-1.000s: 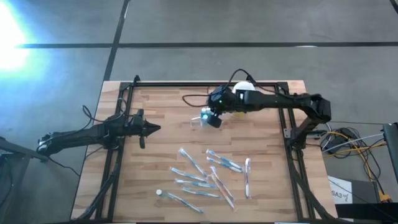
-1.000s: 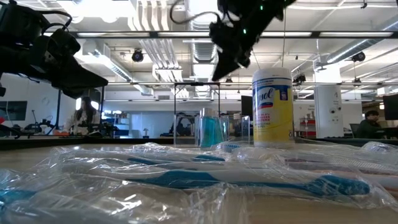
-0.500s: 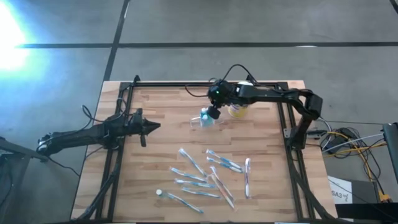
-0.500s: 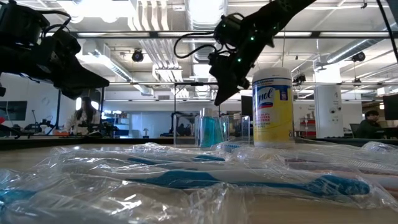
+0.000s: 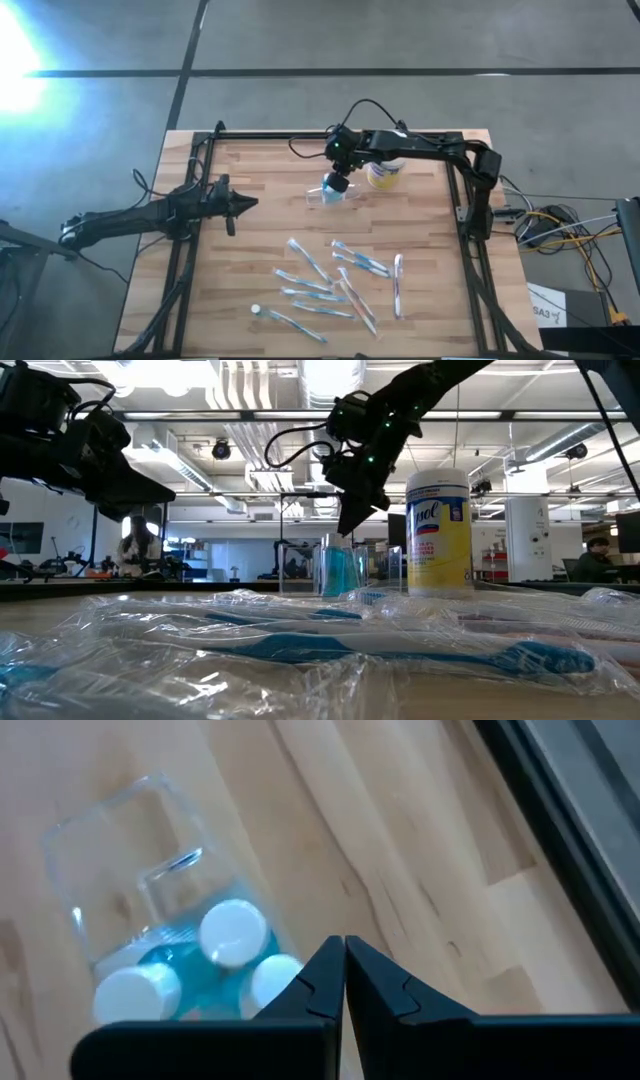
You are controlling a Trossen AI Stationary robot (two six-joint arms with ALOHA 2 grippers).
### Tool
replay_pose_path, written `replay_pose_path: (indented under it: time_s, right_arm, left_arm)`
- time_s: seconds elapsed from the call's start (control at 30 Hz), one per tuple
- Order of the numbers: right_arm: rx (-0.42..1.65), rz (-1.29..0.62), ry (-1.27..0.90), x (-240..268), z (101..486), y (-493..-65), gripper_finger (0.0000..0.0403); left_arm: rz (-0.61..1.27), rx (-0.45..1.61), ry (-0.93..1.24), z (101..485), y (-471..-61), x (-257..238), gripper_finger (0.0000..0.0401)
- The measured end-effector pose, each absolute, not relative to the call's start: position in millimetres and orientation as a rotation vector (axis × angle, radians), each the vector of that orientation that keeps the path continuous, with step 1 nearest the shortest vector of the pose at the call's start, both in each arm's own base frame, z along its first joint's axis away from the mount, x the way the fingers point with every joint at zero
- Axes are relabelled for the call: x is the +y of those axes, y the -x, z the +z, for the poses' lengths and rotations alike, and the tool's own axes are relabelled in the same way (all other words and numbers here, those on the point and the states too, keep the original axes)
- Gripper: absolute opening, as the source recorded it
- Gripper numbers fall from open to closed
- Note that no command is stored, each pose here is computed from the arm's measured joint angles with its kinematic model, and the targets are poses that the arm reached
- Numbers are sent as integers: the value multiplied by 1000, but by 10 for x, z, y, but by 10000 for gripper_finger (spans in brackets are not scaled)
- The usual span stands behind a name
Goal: Pick & Place toothbrushing station
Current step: Put the blue mouthwash into the transparent organizer
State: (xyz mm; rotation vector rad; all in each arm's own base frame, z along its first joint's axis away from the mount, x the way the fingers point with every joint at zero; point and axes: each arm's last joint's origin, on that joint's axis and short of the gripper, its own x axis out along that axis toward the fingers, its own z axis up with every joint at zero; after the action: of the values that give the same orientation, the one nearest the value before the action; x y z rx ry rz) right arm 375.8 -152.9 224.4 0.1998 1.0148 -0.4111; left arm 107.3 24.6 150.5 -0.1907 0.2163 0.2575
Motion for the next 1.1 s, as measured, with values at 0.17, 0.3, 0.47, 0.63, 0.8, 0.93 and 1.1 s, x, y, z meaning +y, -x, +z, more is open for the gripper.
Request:
replay_pose_path:
  time_s: [0.17, 0.3, 0.47, 0.63, 0.8, 0.93, 1.1]
  right_arm:
    - [1042, -400, -205, -1444, 2247, -3764, 8]
    - [1047, -383, -197, -1372, 2257, -3772, 8]
    - [1057, -376, -199, -1319, 2239, -3778, 8]
    - [1078, -377, -203, -1308, 2233, -3759, 8]
    - [1086, -386, -217, -1305, 2225, -3749, 8]
    - [1100, -376, -211, -1258, 2220, -3753, 8]
    - [1115, -353, -203, -1149, 2217, -3774, 8]
  left_arm:
    - [258, 217, 191, 1505, -1073, 246, 26]
    - [258, 218, 191, 1504, -1073, 246, 26]
    - [258, 218, 194, 1504, -1073, 246, 26]
    - [259, 218, 196, 1504, -1073, 246, 26]
    - [259, 218, 196, 1503, -1073, 246, 26]
    - [259, 218, 196, 1503, -1073, 246, 26]
    - [259, 218, 196, 1503, -1073, 246, 26]
